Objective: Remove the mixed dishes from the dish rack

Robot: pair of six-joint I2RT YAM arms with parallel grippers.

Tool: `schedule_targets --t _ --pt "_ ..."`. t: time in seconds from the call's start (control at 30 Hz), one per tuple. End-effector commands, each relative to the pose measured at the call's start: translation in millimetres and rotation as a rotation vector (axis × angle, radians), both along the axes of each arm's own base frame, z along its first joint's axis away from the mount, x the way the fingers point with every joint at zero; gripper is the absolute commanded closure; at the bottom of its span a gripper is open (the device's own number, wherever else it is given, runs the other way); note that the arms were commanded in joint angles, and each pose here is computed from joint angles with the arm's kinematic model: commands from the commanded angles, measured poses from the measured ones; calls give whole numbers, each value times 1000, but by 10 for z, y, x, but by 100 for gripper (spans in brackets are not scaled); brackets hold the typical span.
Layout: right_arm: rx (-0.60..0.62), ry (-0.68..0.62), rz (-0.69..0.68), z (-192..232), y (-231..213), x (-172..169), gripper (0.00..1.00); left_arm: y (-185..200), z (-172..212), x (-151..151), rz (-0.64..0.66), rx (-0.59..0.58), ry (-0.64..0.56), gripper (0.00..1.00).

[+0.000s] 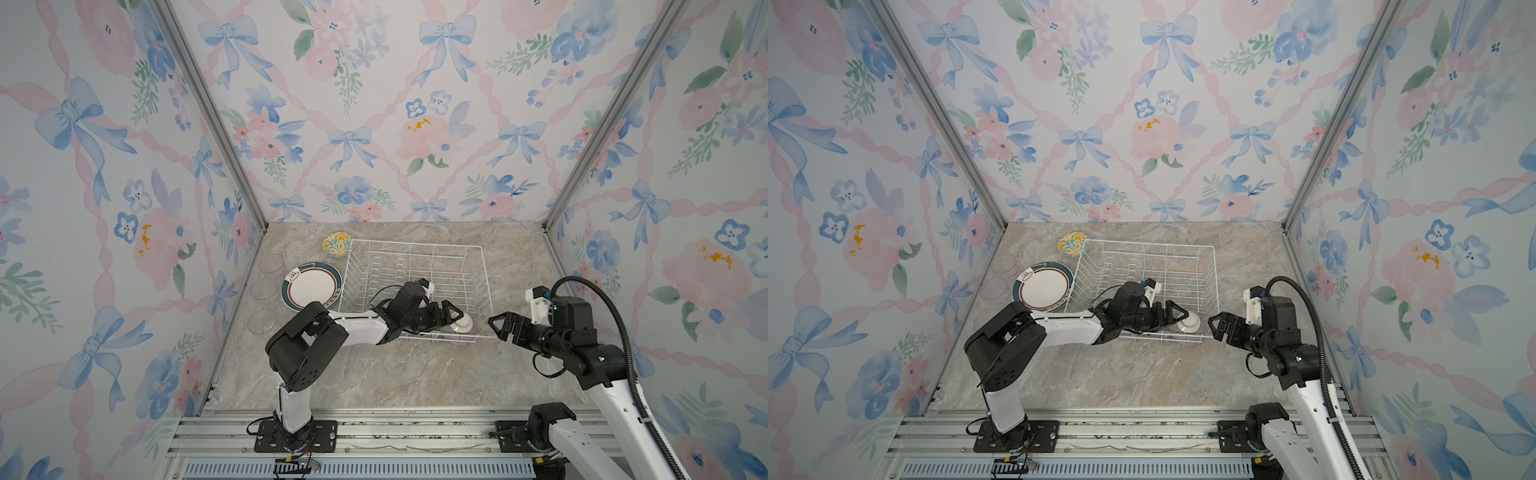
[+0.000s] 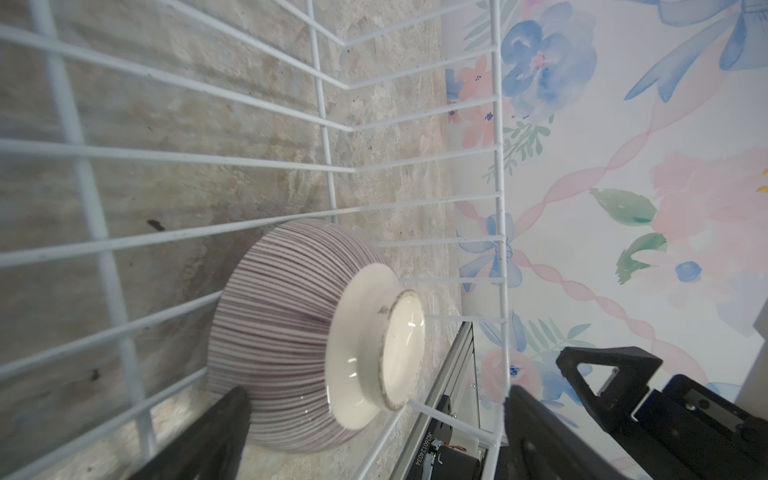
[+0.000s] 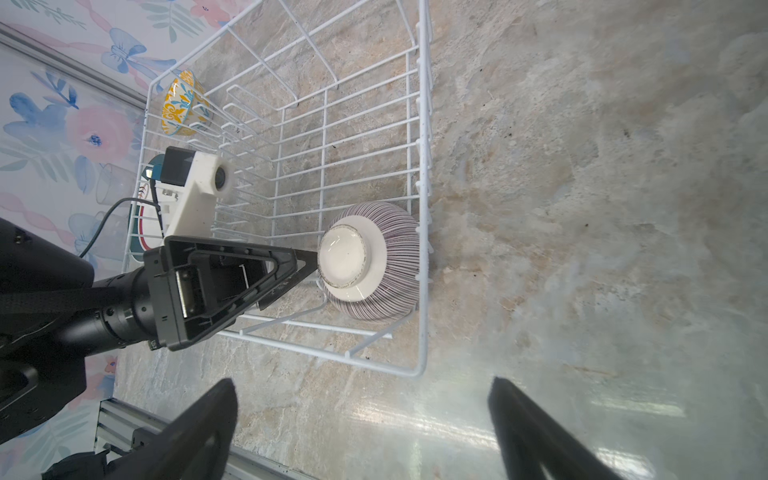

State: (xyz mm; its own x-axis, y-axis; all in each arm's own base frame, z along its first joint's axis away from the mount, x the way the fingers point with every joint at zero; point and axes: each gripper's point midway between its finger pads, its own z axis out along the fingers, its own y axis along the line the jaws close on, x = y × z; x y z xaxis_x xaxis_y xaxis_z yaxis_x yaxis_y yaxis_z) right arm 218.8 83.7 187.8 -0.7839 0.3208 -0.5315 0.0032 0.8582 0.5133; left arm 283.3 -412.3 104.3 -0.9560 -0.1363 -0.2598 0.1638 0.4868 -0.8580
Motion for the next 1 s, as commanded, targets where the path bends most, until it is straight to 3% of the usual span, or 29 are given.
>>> schedule_targets --t 0.0,0.27,0.7,0.97 --pt "-1 23 6 -55 -7 -45 3 10 107 -2 20 -33 -19 5" --pt "-12 6 3 2 -29 -67 3 110 -29 -16 61 15 10 5" --pt "-15 5 2 -12 -32 -56 3 216 -188 -94 63 233 -18 2" --pt "-13 1 12 14 -19 -53 3 103 -280 -144 35 242 8 2"
